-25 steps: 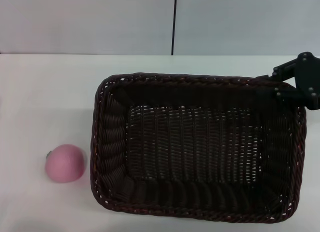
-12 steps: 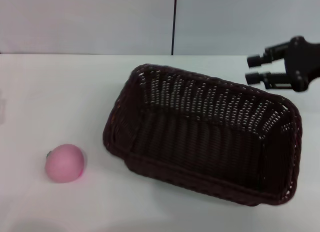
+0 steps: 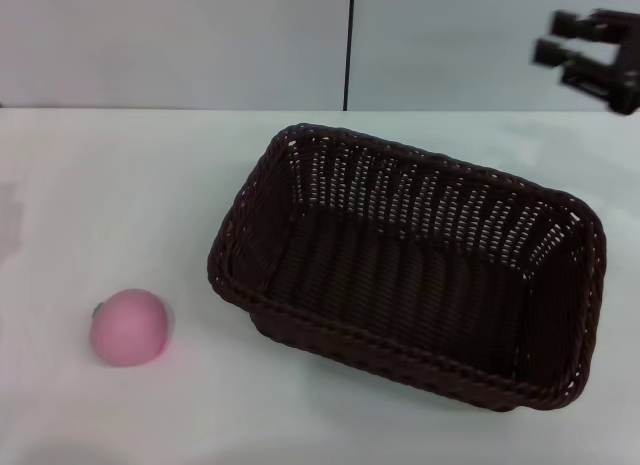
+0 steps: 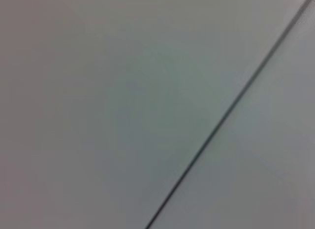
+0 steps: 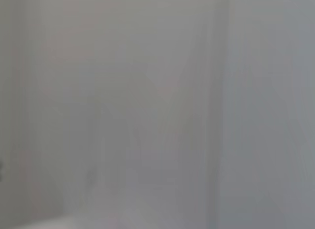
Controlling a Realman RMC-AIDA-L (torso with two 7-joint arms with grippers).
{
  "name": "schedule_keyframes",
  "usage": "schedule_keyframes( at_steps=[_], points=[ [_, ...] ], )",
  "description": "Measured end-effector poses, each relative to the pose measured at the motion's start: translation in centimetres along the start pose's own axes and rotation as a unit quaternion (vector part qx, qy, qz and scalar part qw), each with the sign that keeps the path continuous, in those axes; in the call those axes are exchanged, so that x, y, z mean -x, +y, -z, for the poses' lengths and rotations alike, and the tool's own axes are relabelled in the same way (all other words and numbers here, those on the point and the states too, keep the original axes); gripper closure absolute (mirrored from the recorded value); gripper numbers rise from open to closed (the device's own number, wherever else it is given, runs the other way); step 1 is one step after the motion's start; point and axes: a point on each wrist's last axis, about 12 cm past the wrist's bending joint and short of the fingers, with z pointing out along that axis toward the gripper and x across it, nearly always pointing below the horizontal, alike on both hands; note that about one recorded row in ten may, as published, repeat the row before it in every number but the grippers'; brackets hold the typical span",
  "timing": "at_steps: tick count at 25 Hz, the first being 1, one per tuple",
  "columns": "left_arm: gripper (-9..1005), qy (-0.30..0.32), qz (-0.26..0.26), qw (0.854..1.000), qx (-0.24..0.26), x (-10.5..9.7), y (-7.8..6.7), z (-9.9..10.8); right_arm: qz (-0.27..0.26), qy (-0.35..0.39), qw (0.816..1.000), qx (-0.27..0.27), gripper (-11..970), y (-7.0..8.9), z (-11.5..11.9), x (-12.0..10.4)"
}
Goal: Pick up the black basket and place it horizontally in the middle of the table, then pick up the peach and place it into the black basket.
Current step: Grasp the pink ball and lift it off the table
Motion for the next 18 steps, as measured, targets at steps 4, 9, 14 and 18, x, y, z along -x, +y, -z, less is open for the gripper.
schedule_keyframes(
  at_steps=[4, 9, 14, 18],
  points=[
    [322, 0.028, -0.023, 0.999, -0.029, 0.2, 0.2, 0.2, -0.028, -0.06, 0.995, -0.077, 554, 0.6, 3.1, -1.4],
    [313, 0.106, -0.06, 0.987, -0.107, 1.2, 0.9, 0.4, -0.089, -0.149, 0.964, -0.202, 554, 1.8, 7.8, -3.9],
    [305, 0.197, -0.094, 0.953, -0.208, 2.4, 0.9, 1.6, -0.121, -0.164, 0.946, -0.253, 554, 3.0, 9.2, -6.1],
    [298, 0.232, -0.099, 0.939, -0.234, 2.4, 0.8, 2.1, -0.132, -0.162, 0.941, -0.268, 483, 2.9, 9.0, -6.5]
  ],
)
